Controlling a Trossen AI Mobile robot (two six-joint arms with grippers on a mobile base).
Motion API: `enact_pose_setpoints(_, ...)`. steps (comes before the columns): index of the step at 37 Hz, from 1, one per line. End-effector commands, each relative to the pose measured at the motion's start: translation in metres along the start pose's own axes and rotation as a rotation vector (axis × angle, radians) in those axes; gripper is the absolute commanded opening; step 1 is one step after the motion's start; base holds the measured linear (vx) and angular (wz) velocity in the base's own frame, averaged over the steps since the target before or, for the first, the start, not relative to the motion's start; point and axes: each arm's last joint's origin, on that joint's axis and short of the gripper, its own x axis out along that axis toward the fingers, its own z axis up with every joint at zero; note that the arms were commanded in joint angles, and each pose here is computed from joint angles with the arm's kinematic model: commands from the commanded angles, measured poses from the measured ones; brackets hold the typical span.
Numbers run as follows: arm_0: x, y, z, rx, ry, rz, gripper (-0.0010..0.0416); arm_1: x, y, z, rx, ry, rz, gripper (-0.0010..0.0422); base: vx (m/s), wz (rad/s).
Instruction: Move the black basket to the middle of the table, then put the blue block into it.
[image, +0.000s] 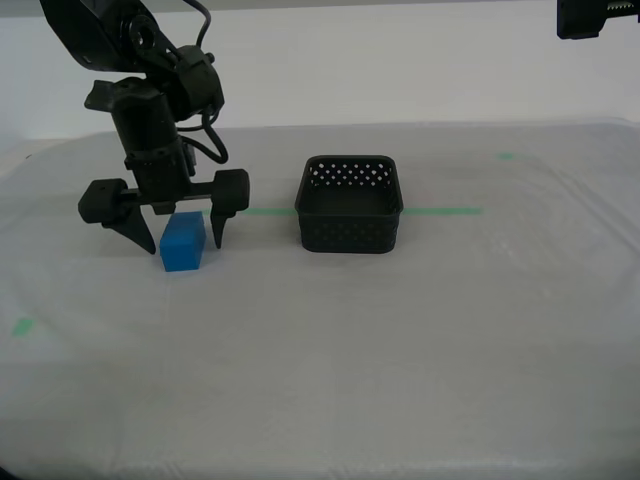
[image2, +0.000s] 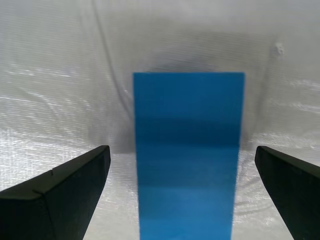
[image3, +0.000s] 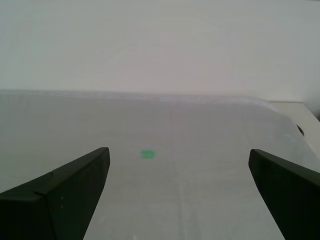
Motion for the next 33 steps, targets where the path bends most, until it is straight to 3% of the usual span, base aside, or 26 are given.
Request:
enact_pose_setpoints(1,-0.0001,0.0002,0.0007,0.0,-0.004,0.0,0.039,-0.0001,-0.0009,0.0004,0.002,-0.002,-0.009,0.0398,0.0,0.0)
enact_pose_setpoints(14,-0.0001,0.0002,0.0007,0.0,-0.005,0.0,0.0389,-0.0002,-0.0013,0.001,-0.011,-0.009,-0.014,0.037,0.0,0.0)
enact_pose_setpoints(27,-0.0001,0.0001,0.0007,0.0,-0.005,0.0,0.0389,-0.0002,-0.0016,0.0009,-0.026,-0.006,-0.019,0.0266,0.0,0.0)
enact_pose_setpoints(33,-0.0001,0.0002,0.0007,0.0,-0.005,0.0,0.0389,-0.0002,-0.0017,0.0012,-0.074,-0.009,-0.021,0.0217,0.0,0.0)
